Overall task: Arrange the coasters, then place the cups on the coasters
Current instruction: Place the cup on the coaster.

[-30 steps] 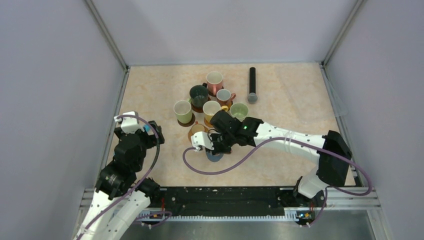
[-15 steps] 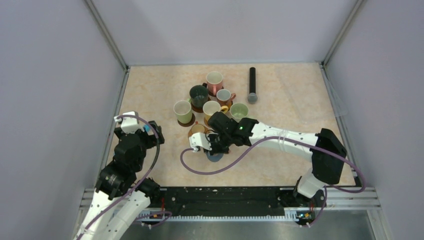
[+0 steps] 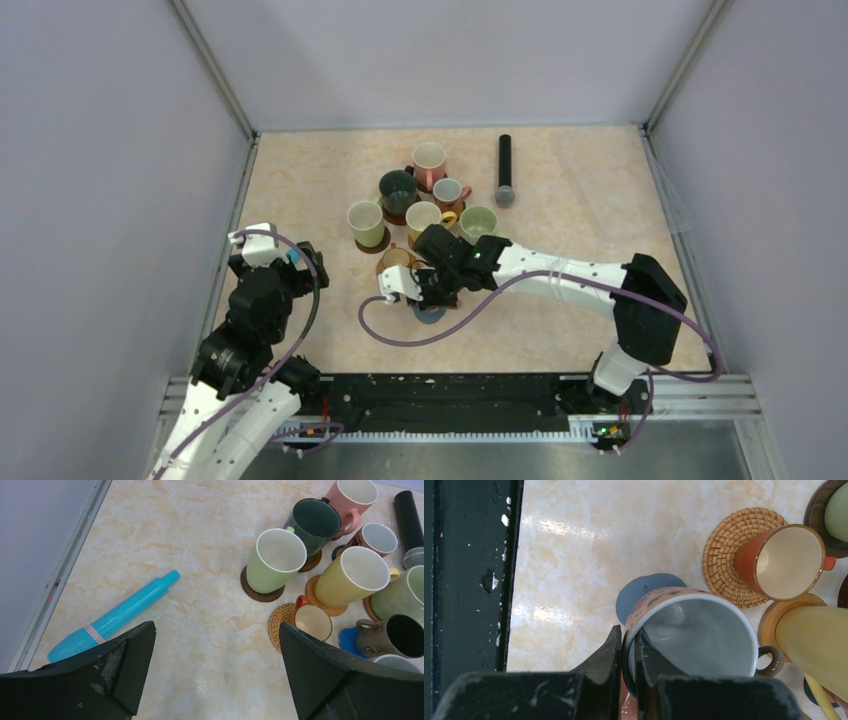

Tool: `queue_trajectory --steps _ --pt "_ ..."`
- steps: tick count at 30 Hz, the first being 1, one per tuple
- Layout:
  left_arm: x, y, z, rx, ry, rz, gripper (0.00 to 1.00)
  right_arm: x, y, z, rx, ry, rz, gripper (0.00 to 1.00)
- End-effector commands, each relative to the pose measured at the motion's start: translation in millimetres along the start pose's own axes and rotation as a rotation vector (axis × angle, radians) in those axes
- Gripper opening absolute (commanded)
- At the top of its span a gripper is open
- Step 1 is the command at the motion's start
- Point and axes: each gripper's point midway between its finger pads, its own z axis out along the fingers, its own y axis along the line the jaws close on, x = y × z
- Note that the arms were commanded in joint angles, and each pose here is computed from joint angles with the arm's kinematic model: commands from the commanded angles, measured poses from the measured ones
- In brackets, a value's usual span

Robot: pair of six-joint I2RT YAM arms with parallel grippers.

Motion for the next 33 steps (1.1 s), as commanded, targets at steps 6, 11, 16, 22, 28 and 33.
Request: queue_trajectory --steps 6,11,16,22,28,33 --pt "-13 -3 0 0.008 -0.041 -0.015 0.99 -22 -18 1 0.033 -0.086 -0.043 0.00" --pt "-14 -3 0 0.008 -0.042 -0.014 0.99 -22 -18 1 0.030 -0.086 -0.040 0.00" --pt "-13 -3 0 0.008 -0.042 -0.014 0.99 -21 -17 3 0.020 -0.086 -0.030 0.00" --pt "-14 -3 -1 0.009 -0.044 -0.016 0.99 -20 -16 6 0.016 -0.080 -0.028 0.01" --pt "-14 -2 -1 0.007 -0.044 -0.016 0.99 -16 -16 9 0.015 -0.067 -0.017 0.06" --pt "-13 -3 0 0.008 -0.040 -0.013 0.99 -19 -19 5 0.028 -0.073 -0.014 0.26"
